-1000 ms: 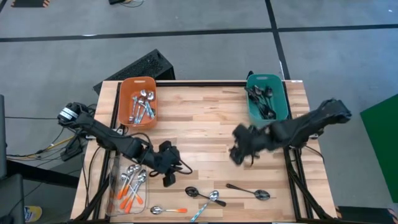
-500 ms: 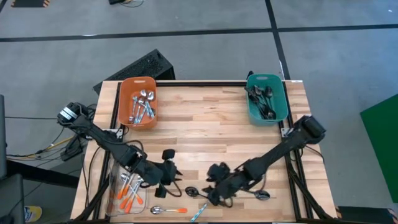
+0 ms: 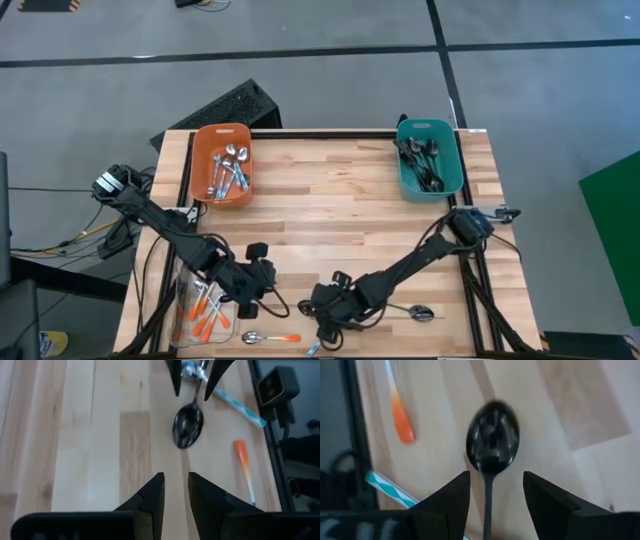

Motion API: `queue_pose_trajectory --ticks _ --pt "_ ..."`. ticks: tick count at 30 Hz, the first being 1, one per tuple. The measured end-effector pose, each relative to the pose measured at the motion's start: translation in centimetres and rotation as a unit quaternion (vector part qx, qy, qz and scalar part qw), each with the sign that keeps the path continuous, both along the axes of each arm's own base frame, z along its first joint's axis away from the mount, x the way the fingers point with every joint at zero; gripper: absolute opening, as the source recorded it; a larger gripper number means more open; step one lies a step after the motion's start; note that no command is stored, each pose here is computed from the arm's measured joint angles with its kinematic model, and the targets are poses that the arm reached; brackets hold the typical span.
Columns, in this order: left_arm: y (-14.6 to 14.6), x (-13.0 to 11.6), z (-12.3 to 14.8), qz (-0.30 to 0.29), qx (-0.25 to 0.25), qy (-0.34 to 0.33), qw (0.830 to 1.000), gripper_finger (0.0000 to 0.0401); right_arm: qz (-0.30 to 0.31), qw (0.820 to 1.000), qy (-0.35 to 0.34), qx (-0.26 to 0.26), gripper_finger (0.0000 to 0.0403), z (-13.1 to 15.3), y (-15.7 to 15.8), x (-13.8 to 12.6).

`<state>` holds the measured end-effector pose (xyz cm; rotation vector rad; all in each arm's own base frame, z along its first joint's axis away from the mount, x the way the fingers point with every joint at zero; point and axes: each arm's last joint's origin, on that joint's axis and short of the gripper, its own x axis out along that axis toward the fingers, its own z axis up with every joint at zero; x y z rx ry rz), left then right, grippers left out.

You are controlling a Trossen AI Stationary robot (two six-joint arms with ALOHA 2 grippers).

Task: Sort silverware by color (type)
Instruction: Put the black spoon into the green bin

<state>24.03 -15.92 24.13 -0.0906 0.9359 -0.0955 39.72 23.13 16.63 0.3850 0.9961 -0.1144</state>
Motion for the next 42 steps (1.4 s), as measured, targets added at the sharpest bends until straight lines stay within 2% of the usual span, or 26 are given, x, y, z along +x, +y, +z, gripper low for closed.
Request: queue_pose_trajectory --ticks 6,10,13,16,17,19,24,28,32,36,42 --pt "0.2 -0.3 -0.2 0.018 0.002 0.019 1.000 0.0073 0.057 0.997 0.043 0.018 0.0191 -2.4 0.2 1.0" --pt "0.2 -0.3 -0.2 0.024 0.002 0.020 1.000 0.0073 0.050 0.996 0.064 0.031 0.0171 -2.8 -0.3 1.2" --pt "0.3 -0.3 -0.2 0.021 0.004 0.019 1.000 0.0073 0.036 0.996 0.081 0.025 0.0131 -2.6 -1.0 1.1" --pt "0.5 -0.1 -0.2 0.027 0.005 0.019 0.999 0.0073 0.026 0.994 0.101 0.015 0.0062 -2.3 -2.3 1.1" --pt "0.6 0.0 -0.2 0.029 0.005 0.018 0.999 0.0073 0.024 0.994 0.103 0.013 0.0038 -1.8 -2.8 1.1" --pt "0.9 0.2 -0.2 0.036 0.006 0.016 0.999 0.0073 0.024 0.994 0.110 -0.003 0.0018 -0.6 -3.9 0.9" --pt "1.8 0.8 -0.1 0.069 0.001 0.007 0.998 0.0073 -0.024 0.995 0.092 -0.039 0.0038 3.5 -7.7 0.6" --pt "2.5 1.3 0.0 0.085 -0.004 0.005 0.996 0.0073 -0.055 0.997 0.039 -0.047 0.0024 8.5 -10.9 -0.2" --pt "3.2 1.7 0.0 0.109 -0.014 0.003 0.994 0.0073 -0.081 0.994 0.000 -0.077 0.0017 12.9 -14.5 -2.0" --pt "3.9 2.0 0.0 0.134 -0.020 0.006 0.991 0.0073 -0.109 0.988 0.027 -0.102 0.0017 15.8 -18.7 -4.7" --pt "4.8 2.1 -0.2 0.167 -0.026 0.019 0.985 0.0073 -0.175 0.963 0.103 -0.178 0.0017 18.2 -24.2 -9.1"
